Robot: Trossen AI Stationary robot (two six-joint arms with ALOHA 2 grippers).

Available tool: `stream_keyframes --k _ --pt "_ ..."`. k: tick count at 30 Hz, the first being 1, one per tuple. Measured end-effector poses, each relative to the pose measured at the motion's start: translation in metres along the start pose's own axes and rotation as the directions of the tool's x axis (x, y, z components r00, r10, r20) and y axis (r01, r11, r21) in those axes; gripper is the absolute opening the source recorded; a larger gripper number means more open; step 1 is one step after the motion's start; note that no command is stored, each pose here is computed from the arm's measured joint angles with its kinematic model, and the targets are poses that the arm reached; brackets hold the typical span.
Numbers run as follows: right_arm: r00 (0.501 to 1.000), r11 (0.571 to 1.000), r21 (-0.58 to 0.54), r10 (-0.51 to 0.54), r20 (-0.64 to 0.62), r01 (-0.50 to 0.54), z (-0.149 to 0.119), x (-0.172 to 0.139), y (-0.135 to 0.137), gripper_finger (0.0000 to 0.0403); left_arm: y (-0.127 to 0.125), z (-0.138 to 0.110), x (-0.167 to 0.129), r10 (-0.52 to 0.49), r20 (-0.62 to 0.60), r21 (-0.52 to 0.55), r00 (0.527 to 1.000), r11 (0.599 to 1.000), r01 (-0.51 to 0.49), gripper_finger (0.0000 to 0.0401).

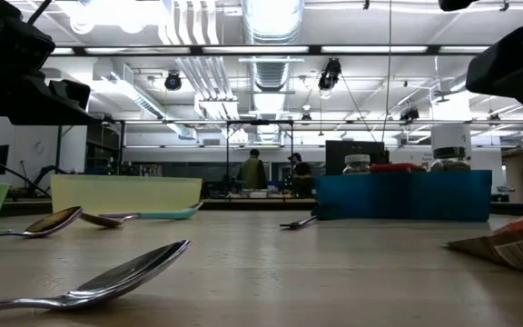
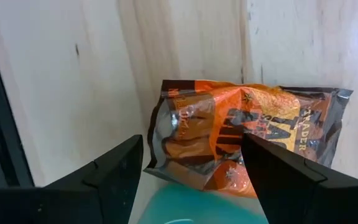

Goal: Pick & Place Food Item
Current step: Put the orange seasoning bag into the blue bin

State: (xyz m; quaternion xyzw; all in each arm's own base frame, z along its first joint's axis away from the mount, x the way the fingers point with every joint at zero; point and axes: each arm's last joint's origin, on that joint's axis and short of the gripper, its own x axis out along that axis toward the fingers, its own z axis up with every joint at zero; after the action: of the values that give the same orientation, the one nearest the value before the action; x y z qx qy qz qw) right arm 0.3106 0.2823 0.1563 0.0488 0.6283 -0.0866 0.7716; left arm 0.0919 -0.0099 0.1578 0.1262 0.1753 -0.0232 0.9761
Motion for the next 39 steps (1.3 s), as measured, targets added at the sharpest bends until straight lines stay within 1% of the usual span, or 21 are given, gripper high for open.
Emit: stream_keyframes --k 5,8,19,28,31,39 --pt "1.0 1.0 0.001 -0.004 0.014 0.004 0.0008 -0.0004 0.0002 0.0266 0.0 0.0 0.0 0.0 0.0 0.0 1.0 1.0 0.0 0.0" --pt "1.0 1.0 -0.001 -0.004 0.015 0.004 0.0007 -0.0002 0.0002 0.0254 0.0 0.0 0.0 0.0 0.0 0.0 1.0 1.0 0.0 0.0" --pt "0.999 1.0 -0.006 -0.003 0.033 0.003 0.0012 0.0009 0.0005 0.014 0.0 0.0 0.0 0.0 0.0 0.0 1.0 1.0 0.0 0.0" --pt "0.999 1.0 -0.006 -0.005 0.035 0.005 0.0015 0.0007 -0.0002 0.0072 0.0 0.0 0.0 0.0 0.0 0.0 1.0 1.0 0.0 0.0" --pt "0.999 1.0 -0.005 -0.003 0.035 0.004 0.0015 0.0006 -0.0001 0.0059 0.0 0.0 0.0 0.0 0.0 0.0 1.0 1.0 0.0 0.0" --pt "0.999 1.0 -0.011 -0.001 0.037 0.002 0.002 -0.0015 0.0 0.0055 0.0 0.0 0.0 0.0 0.0 0.0 1.0 1.0 0.0 0.0"
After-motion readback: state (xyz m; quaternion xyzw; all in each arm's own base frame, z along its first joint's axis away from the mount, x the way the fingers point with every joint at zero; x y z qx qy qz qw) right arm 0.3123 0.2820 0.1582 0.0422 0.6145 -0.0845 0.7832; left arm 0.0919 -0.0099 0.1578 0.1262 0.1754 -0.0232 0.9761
